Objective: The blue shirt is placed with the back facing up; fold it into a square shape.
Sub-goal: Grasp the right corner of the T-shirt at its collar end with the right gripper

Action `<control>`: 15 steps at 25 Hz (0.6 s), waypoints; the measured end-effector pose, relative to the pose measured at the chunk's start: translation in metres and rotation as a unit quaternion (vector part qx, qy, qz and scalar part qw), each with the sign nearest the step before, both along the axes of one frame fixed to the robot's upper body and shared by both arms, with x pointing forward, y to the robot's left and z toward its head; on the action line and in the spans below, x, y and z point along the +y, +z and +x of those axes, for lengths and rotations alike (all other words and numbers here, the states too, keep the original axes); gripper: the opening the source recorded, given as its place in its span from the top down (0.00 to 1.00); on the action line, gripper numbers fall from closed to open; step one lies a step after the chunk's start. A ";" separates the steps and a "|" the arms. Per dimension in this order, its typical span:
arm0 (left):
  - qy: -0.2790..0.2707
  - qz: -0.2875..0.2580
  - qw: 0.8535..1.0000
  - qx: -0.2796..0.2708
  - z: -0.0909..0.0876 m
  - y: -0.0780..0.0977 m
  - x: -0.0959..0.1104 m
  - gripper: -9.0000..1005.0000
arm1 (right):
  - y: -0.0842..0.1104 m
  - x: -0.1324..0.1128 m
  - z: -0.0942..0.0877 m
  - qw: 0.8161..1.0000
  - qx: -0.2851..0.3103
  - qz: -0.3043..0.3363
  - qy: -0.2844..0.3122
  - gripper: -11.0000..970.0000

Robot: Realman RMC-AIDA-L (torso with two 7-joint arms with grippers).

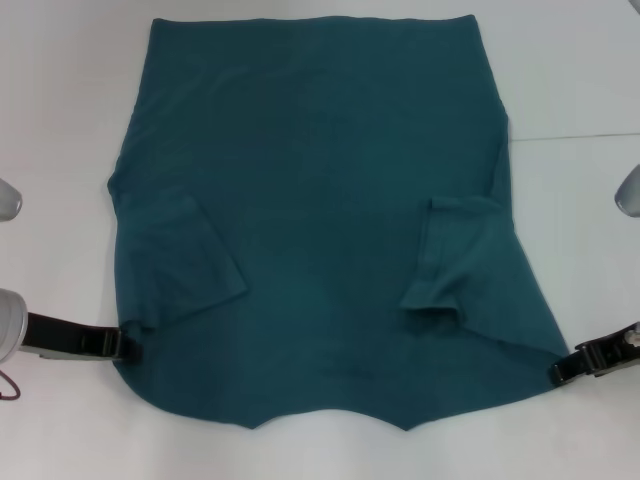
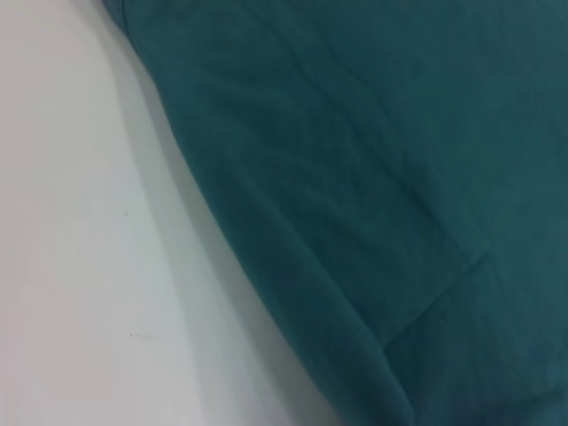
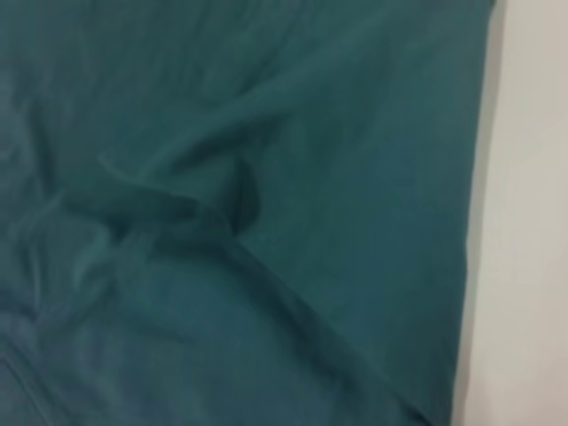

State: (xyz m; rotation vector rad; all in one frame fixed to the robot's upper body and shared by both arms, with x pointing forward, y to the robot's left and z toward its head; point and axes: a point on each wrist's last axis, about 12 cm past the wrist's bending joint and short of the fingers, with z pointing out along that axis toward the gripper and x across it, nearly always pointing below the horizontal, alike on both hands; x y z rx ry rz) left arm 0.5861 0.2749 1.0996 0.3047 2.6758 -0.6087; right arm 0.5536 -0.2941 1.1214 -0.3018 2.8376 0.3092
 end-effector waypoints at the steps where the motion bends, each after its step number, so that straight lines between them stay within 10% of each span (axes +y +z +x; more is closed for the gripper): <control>1: 0.000 0.000 1.000 0.000 0.000 0.000 0.000 0.93 | 0.000 0.001 0.000 1.000 -0.001 0.000 0.001 0.36; 15: 0.000 0.000 1.000 0.000 0.000 0.000 0.000 0.93 | -0.004 0.013 0.005 1.000 0.003 -0.008 0.014 0.36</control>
